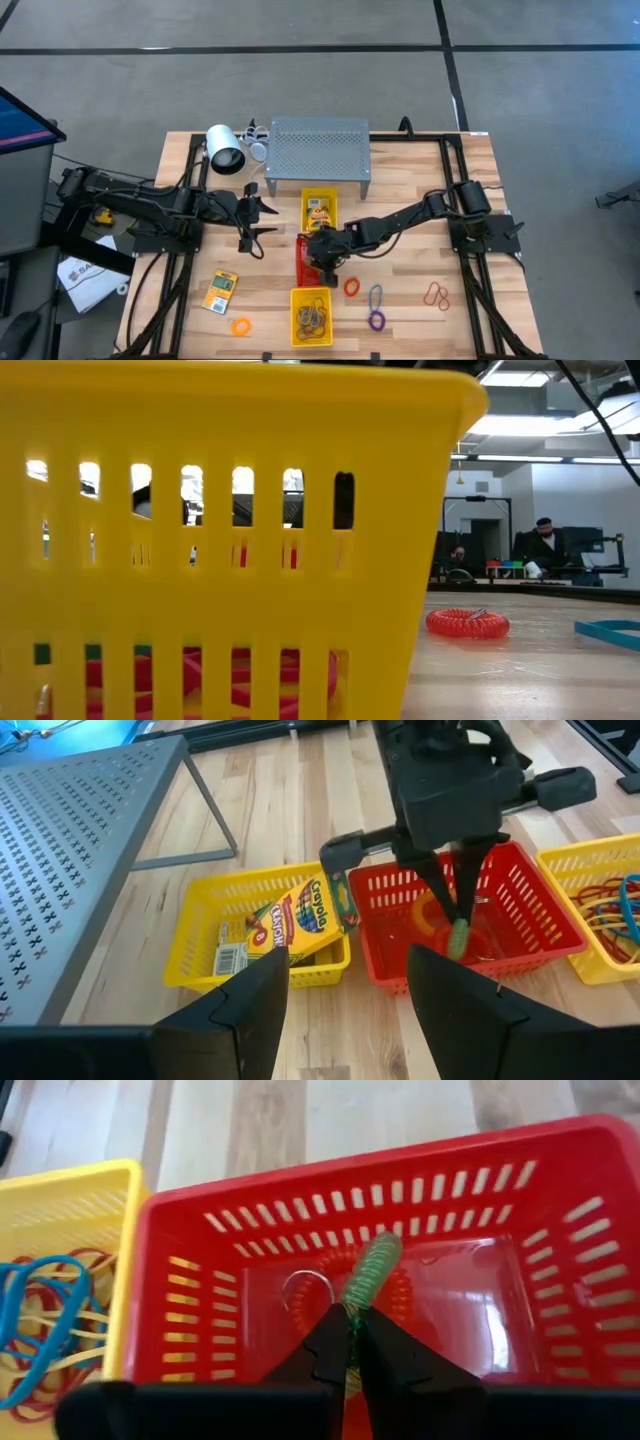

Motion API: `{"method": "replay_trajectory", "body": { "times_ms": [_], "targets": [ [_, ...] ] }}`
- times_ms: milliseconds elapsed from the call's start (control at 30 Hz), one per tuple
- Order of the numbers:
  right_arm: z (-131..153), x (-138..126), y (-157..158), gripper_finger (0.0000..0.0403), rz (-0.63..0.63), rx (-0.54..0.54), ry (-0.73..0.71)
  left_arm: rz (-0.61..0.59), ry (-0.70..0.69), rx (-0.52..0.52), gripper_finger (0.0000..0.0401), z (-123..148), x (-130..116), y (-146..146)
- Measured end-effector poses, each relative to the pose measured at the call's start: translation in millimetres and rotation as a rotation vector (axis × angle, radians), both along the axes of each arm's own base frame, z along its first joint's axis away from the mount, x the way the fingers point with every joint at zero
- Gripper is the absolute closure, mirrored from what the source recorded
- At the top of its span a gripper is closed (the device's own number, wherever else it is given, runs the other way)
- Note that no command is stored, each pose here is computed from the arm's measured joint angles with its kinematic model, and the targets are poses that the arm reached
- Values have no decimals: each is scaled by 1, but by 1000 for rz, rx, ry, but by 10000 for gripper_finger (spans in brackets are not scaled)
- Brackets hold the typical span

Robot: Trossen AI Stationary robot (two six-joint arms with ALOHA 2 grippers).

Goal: Pick & Place Office Desk Supplies
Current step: Put the green spring rubber band into the red bin

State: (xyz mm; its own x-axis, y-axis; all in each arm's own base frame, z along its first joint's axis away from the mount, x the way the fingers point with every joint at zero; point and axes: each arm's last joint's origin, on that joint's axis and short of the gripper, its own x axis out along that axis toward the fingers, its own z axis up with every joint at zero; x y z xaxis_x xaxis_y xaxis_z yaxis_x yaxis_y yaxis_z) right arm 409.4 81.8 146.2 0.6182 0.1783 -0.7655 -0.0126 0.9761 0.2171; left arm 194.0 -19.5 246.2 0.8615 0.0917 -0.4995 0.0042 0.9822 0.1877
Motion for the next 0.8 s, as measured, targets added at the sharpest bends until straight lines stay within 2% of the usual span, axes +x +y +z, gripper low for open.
{"method": "replay_trajectory", "body": {
  "times_ms": [400,633,800],
  "targets": [
    [3,-1,-3,315,-2,-2,3,0,1,-2,204,0,0,0],
    [2,-1,-10,246,-1,15,24,1,1,-2,204,0,0,0],
    [8,0,-18,206,-16,-3,100,1,1,-2,204,0,0,0]
  ]
}}
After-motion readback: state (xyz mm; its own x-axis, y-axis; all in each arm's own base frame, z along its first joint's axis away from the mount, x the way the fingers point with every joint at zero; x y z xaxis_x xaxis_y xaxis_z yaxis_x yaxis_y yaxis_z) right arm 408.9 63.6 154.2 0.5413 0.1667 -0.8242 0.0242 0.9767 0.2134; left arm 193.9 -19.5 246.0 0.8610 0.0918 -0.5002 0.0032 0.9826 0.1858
